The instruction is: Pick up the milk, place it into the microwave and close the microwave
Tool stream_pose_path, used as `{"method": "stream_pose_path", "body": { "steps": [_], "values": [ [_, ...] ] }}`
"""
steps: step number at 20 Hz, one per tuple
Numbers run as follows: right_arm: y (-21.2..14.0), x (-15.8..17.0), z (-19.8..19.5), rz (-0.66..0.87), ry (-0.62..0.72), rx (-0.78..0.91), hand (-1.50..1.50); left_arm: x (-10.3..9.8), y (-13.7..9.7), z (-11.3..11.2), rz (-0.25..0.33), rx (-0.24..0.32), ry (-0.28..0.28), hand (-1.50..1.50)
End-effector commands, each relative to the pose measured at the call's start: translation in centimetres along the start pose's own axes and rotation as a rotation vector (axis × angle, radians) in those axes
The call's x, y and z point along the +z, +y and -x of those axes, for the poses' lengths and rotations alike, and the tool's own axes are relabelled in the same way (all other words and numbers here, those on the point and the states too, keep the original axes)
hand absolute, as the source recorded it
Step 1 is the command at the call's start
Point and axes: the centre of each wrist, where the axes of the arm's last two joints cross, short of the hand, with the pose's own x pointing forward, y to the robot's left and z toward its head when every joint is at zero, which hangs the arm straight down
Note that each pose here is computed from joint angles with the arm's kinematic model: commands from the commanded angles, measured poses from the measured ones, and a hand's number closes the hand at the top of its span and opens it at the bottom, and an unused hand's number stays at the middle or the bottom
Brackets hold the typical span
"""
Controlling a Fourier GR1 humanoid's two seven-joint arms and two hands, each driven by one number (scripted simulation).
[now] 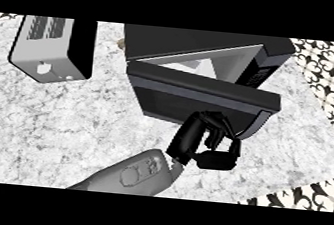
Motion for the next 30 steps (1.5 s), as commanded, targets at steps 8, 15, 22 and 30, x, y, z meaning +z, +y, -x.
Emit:
{"method": "stream_pose_path", "body": {
  "steps": [8,15,22,30],
  "values": [
    [-0.2,-1.4,-1.4,-0.056,-0.038,-0.037,-1.5,-4.2,2.8,-2.0,-0.17,0.126,-0.058,1.5],
    [-0.7,-2.0,-2.4,-0.085,-0.035,-0.027,-1.5,-6.1,3.9,-2.6,-0.21,0.138,-0.082,1.5],
    [-0.8,-3.1,-3.2,-0.121,-0.072,-0.04,-1.5,-6.8,4.6,-2.2,-0.234,0.155,-0.093,1.5],
    [-1.3,-3.5,-4.0,-0.119,-0.068,-0.038,-1.5,-6.9,4.9,-1.8,-0.256,0.156,-0.115,1.5]
  ]
}}
